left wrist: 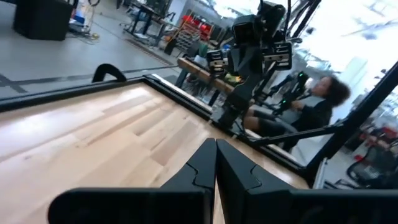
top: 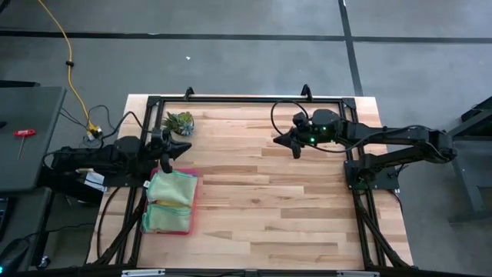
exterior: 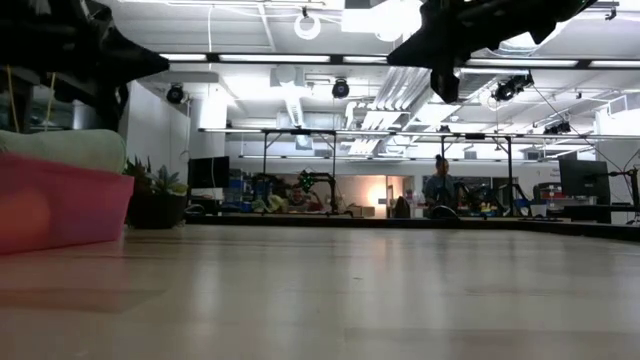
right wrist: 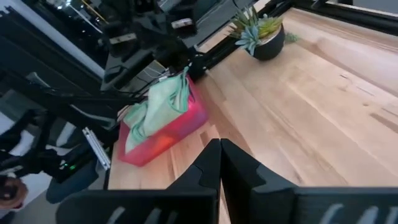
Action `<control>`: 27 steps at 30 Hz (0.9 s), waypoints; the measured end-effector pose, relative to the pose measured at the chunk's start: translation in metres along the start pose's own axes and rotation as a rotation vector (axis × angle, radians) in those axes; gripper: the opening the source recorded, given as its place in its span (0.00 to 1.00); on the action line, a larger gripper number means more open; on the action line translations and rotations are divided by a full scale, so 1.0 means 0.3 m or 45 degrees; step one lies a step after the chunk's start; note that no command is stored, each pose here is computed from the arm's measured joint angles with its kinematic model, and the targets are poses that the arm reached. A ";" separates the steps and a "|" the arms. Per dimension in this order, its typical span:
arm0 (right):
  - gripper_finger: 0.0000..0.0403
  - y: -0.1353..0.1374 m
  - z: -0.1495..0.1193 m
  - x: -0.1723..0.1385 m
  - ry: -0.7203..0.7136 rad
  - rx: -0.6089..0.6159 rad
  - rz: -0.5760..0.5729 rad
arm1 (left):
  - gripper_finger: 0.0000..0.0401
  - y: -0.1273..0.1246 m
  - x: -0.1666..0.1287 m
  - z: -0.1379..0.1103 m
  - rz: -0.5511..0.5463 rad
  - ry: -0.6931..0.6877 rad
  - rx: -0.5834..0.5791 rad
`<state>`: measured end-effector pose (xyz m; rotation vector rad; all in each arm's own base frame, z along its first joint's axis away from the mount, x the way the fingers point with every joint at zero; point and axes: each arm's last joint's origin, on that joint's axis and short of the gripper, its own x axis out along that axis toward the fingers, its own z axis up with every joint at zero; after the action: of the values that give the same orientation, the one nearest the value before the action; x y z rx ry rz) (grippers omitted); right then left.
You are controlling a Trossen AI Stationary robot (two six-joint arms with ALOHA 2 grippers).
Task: Fold microfiber towels
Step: Return to Home Position
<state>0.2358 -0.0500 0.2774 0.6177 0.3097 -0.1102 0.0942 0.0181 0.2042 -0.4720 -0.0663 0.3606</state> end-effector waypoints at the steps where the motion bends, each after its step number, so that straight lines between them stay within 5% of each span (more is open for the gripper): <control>1: 0.00 0.001 0.001 -0.001 -0.001 0.003 0.006 | 0.00 0.005 -0.001 -0.013 -0.013 -0.008 -0.014; 9: 0.00 0.016 0.009 -0.027 -0.014 0.036 0.050 | 0.00 0.046 0.002 -0.099 -0.046 -0.047 -0.091; 27: 0.00 0.040 -0.004 -0.125 0.028 -0.053 0.032 | 0.00 0.036 0.009 -0.123 -0.233 0.105 -0.051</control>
<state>0.2023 -0.0391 0.2950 0.5812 0.3245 -0.0731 0.0986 0.0119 0.1666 -0.5156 -0.0362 0.1600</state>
